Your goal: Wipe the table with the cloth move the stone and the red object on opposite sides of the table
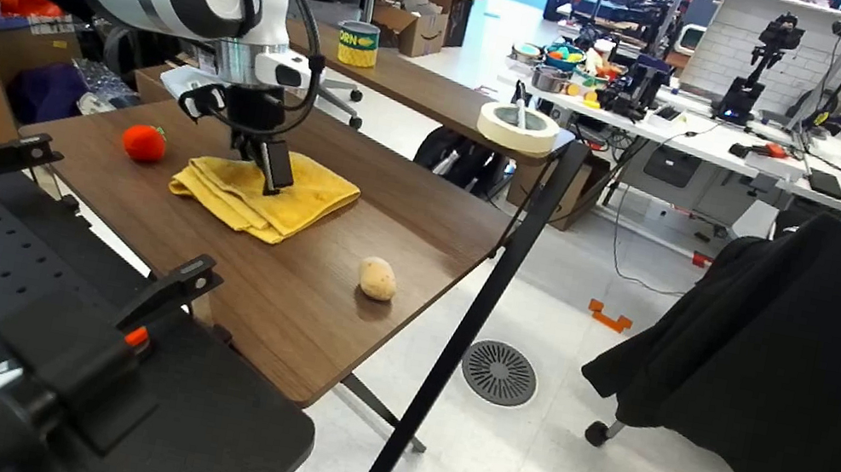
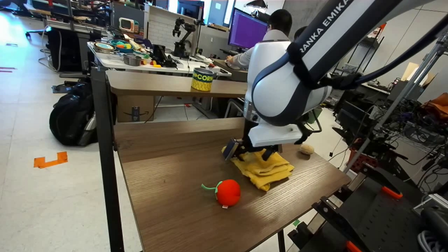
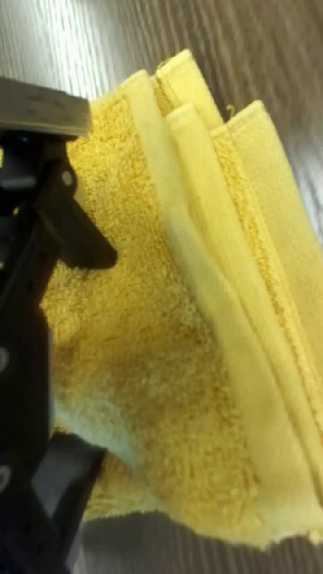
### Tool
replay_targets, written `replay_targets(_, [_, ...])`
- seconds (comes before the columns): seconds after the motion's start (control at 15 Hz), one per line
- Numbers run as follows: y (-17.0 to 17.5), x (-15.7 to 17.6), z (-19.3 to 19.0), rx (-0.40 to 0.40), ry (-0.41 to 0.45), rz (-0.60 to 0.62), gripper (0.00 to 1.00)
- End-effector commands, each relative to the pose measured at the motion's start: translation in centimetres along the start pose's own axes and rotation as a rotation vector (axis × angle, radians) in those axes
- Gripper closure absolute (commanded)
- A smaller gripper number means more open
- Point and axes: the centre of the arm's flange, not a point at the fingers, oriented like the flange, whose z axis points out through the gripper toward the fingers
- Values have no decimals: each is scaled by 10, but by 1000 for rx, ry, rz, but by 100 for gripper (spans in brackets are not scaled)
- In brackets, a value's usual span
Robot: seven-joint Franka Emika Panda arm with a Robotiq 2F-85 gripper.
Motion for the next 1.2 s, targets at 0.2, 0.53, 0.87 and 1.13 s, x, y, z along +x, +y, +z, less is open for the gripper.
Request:
replay_targets(0.2, [41,-4,8,-75,-123,15,0])
replay_targets(0.53, [44,-17,18,-134,-115,-29,0])
replay_targets(0.87, [64,-40,52,-182,-141,-134,0])
replay_targets(1.13, [83,-51,56,-149,-243,-189,0])
